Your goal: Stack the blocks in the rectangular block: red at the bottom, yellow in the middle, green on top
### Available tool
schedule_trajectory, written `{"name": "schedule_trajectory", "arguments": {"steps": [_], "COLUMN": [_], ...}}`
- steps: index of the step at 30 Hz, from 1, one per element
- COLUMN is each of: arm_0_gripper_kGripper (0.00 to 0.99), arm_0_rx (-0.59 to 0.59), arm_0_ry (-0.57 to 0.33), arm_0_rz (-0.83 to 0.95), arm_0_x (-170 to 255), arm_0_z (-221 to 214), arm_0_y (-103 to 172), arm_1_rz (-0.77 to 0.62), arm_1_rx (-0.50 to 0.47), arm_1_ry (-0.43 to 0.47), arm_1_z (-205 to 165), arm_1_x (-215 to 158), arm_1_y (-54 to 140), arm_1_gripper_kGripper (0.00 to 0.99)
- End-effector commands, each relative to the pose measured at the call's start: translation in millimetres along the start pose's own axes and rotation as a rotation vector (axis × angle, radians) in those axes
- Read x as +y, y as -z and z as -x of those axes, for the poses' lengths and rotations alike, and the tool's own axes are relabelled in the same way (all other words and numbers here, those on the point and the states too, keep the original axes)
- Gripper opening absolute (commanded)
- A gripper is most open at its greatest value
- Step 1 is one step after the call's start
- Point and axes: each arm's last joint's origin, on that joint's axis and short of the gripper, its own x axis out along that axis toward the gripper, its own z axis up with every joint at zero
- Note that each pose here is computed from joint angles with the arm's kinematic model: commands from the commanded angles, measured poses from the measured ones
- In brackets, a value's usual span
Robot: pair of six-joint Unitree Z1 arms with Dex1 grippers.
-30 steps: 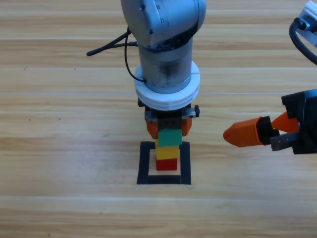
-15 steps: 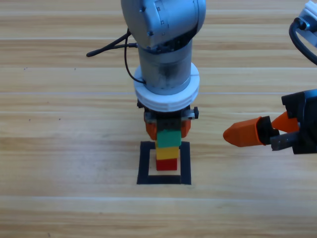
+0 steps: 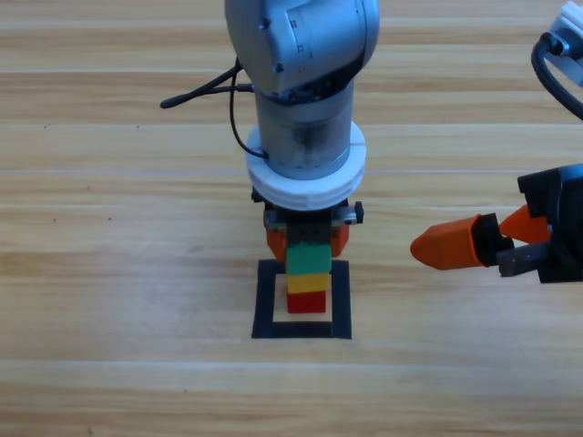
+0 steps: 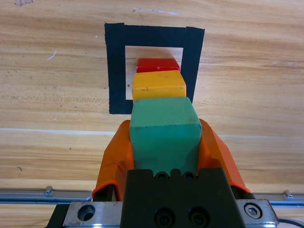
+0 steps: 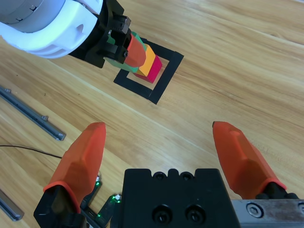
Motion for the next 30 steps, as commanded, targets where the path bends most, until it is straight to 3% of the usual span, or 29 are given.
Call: {"name": "schedule_trajectory", "arguments": {"steps": [1,4,5,9,11,21,25,27,30], "arm_0_gripper_kGripper": [0.209,0.270,0.341,0.888,0.988,0.990,0.990,0.990,0.989], "arm_0_rx": [0.044,0.044,0.042,0.043,0.039,0.013,-0.146,-0.269,-0.413], "arm_0_ry": [-0.074,-0.072,-0.070,-0.061,-0.058,-0.041,0.047,0.105,0.145], "arm_0_rz": [-0.024,-0.026,-0.027,-0.024,-0.026,-0.025,-0.010,-0.018,-0.047], "arm_0_x": [-5.0,-5.4,-6.1,-8.5,-8.6,-6.8,6.5,23.5,51.5], "arm_0_z": [-33.3,-34.5,-34.9,-34.6,-33.2,-20.1,55.6,106.2,149.1], "arm_0_y": [2.8,1.8,1.5,0.5,0.1,-0.4,3.8,22.1,58.3], "arm_1_rz": [-0.014,-0.012,-0.012,-0.013,-0.013,-0.016,-0.018,-0.017,-0.017], "arm_1_rx": [-0.020,-0.020,-0.022,-0.022,-0.025,-0.045,-0.058,-0.057,-0.056], "arm_1_ry": [0.019,0.017,0.018,0.016,0.014,0.007,0.016,0.017,0.018], "arm_1_z": [2.3,2.3,2.8,3.2,4.2,13.6,15.0,15.0,15.0], "arm_1_x": [-8.9,-8.8,-8.9,-8.9,-8.9,-10.3,-10.5,-10.6,-10.6], "arm_1_y": [0.6,0.6,0.5,0.5,0.3,-0.2,-1.9,-1.7,-1.6], "arm_1_gripper_kGripper": [0.990,0.990,0.990,0.990,0.990,0.990,0.990,0.990,0.990]}}
